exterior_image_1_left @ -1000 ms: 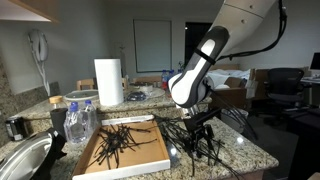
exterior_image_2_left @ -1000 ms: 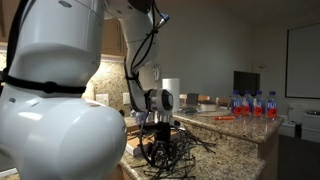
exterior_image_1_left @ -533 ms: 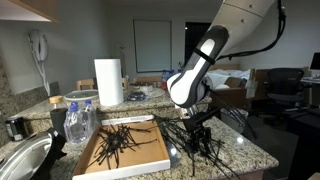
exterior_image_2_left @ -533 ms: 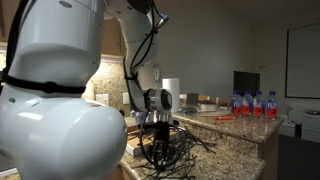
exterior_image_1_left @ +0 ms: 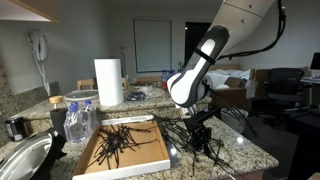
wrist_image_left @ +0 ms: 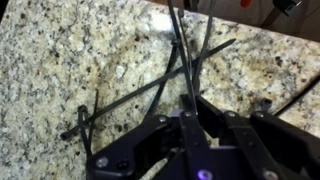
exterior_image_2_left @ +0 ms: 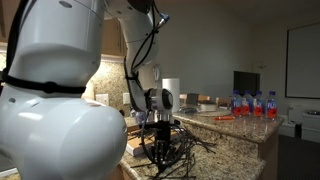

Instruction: Put some of the zip ties on the counter on the box

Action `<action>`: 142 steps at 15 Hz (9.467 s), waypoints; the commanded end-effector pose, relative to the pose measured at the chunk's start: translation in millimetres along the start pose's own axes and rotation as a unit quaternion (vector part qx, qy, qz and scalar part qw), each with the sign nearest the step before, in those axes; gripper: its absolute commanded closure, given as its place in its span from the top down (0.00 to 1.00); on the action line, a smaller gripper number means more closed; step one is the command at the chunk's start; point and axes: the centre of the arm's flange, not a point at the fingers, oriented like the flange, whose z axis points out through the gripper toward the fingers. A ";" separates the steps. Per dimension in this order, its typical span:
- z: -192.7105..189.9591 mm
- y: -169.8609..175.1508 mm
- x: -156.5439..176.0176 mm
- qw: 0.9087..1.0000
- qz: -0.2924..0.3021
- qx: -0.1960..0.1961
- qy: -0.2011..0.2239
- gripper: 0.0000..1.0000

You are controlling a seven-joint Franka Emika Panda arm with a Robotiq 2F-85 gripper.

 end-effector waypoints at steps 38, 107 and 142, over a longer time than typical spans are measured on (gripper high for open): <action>-223.4 13.7 25.6 0.948 0.142 0.237 0.157 0.47; -95.2 37.5 132.8 0.963 0.084 0.153 0.207 0.65; -80.1 46.2 116.9 0.965 0.118 0.175 0.156 0.45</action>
